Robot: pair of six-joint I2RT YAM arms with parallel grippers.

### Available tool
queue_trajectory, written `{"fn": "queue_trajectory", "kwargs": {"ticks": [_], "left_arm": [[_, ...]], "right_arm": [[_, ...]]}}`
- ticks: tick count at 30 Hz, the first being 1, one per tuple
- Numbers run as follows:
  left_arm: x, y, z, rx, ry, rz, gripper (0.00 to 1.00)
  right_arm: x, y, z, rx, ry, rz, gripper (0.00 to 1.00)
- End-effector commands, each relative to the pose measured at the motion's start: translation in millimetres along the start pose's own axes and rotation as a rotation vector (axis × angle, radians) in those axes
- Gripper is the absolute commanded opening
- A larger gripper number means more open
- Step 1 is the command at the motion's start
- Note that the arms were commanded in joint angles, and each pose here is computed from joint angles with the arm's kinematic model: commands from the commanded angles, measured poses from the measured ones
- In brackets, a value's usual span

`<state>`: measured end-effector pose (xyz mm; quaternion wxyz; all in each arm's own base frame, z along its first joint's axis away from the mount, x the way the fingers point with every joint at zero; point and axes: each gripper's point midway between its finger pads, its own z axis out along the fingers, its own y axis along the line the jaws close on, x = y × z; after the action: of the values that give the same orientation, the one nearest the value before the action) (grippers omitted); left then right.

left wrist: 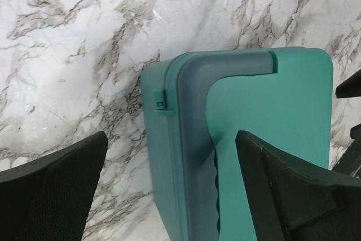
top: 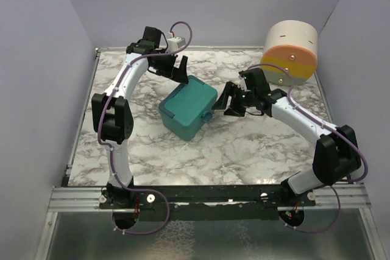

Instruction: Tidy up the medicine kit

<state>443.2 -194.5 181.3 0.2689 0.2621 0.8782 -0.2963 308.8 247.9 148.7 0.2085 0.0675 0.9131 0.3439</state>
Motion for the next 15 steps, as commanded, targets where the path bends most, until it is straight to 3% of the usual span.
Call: {"fn": "queue_trajectory", "kwargs": {"ticks": [1, 8, 15], "left_arm": [[4, -14, -2, 0.052, 0.007, -0.011, 0.99], [15, -25, -3, 0.089, 0.036, -0.013, 0.99], [31, -32, -2, 0.098, 0.072, -0.02, 0.99]], "right_arm": [[-2, 16, -3, -0.082, -0.011, -0.001, 0.65], [19, 12, 8, -0.124, 0.067, 0.009, 0.52], [33, 15, 21, -0.174, 0.098, 0.012, 0.51]]}}
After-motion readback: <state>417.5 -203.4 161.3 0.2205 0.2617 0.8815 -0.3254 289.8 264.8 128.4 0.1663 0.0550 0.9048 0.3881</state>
